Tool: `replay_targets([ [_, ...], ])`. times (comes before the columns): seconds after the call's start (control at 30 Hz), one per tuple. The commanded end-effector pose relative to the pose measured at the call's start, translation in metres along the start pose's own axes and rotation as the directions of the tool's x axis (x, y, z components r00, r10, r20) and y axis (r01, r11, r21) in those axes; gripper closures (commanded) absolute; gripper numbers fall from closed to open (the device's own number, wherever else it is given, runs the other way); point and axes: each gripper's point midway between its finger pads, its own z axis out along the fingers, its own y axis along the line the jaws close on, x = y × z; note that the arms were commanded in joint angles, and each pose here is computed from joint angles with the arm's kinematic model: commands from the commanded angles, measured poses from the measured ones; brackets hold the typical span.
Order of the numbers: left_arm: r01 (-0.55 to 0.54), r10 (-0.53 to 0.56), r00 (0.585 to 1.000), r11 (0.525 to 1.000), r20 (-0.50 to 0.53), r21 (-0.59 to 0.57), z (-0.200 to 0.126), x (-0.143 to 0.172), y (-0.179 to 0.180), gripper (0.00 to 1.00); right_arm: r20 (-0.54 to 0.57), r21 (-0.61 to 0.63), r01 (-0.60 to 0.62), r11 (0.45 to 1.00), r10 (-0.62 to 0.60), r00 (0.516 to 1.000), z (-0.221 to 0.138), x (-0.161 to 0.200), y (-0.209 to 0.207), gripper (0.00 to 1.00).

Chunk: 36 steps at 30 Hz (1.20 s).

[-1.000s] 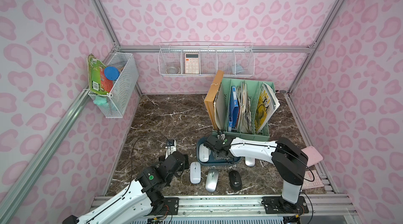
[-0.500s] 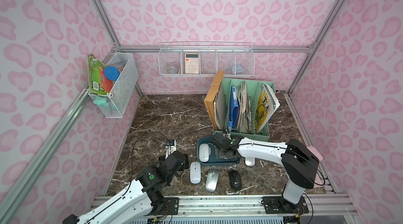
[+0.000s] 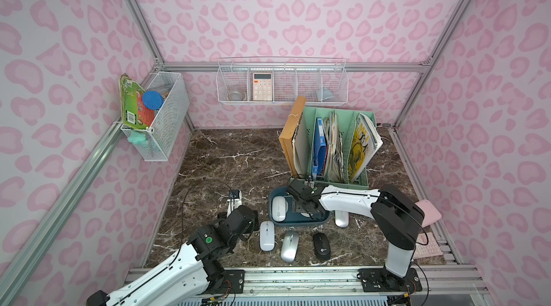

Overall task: Take out the mouse from the storage box
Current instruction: Pick up the mouse from the storage box.

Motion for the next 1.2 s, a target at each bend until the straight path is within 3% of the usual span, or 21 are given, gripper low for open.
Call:
replay_targets([
  [0.0,0.004,-0.004,1.000,1.000,-0.005,-0.005,-0.002,0.000,0.002,0.05,0.013,0.014,0.031,0.999,-0.031,0.999,0.000,-0.002,0.005,0.21],
  [0.2,0.002,-0.002,1.000,1.000,-0.007,-0.005,-0.001,0.001,0.001,0.05,0.043,0.040,0.077,0.996,-0.078,0.996,-0.006,-0.002,0.012,0.39],
  [0.33,0.000,0.000,1.000,1.000,-0.010,-0.008,0.000,0.001,0.001,0.05,0.067,0.050,0.095,0.994,-0.098,0.993,-0.014,-0.002,0.014,0.45],
  [0.73,0.001,-0.001,1.000,1.000,-0.012,-0.011,-0.001,0.001,0.001,0.05,0.168,-0.016,0.094,0.995,-0.090,0.982,-0.069,-0.011,0.011,0.48],
  [1.17,0.008,-0.008,0.999,1.000,-0.033,-0.014,-0.002,0.002,0.001,0.05,0.205,-0.032,0.071,0.997,-0.063,0.977,-0.120,0.022,-0.047,0.50],
])
